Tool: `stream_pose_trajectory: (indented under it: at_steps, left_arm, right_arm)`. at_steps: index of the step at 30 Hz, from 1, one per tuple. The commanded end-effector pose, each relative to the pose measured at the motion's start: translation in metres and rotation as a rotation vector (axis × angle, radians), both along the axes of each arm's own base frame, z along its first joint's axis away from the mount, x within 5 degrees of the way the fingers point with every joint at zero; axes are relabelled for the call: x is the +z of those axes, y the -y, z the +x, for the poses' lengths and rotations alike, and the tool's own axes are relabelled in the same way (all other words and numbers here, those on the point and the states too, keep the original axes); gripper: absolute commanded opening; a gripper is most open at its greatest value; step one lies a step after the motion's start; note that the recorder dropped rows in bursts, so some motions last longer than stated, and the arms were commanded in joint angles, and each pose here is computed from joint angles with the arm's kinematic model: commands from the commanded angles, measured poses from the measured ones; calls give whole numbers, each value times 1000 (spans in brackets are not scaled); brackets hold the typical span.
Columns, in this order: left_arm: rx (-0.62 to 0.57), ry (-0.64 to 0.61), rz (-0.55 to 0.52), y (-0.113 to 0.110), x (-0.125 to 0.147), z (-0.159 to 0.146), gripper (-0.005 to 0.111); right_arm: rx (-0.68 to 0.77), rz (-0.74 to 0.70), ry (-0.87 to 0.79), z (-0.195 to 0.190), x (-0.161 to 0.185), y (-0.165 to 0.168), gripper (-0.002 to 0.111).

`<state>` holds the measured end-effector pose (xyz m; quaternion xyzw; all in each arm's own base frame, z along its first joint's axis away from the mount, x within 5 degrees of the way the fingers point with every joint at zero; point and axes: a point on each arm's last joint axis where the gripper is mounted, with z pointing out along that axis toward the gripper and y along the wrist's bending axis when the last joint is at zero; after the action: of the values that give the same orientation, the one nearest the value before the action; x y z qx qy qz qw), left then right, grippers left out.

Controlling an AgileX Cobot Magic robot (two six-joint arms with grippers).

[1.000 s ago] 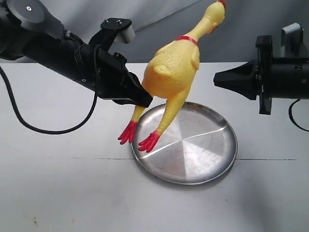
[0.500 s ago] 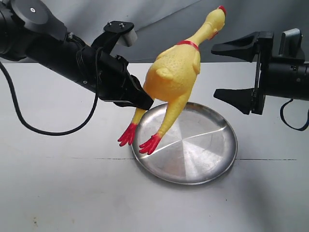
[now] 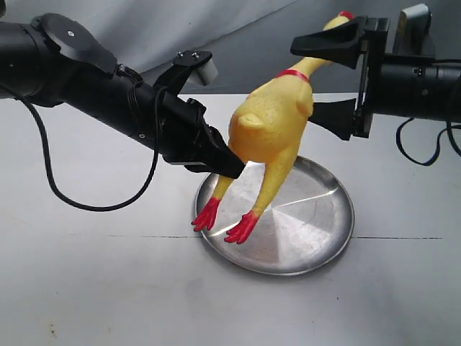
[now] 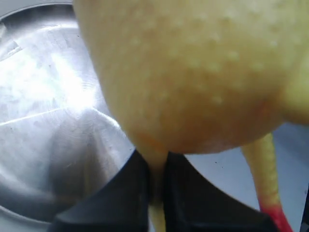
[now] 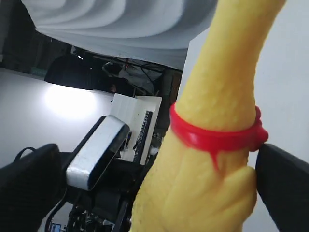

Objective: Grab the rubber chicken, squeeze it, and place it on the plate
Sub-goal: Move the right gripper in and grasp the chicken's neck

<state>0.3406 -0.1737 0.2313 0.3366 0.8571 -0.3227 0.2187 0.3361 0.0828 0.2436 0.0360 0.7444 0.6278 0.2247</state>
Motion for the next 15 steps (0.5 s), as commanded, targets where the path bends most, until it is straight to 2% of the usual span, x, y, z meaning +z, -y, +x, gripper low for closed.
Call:
stream_pose_trajectory:
  at_steps: [1, 10, 15]
  left_arm:
    - [-22, 33, -24, 4, 4, 2, 0]
    - [-42, 75, -52, 11, 20, 16, 0]
    - [-53, 42, -50, 12, 11, 18, 0]
  right_arm:
    - [-4, -46, 35, 6, 6, -9, 105]
    - [-11, -86, -8, 10, -7, -12, 105]
    - [-13, -79, -41, 13, -17, -12, 105]
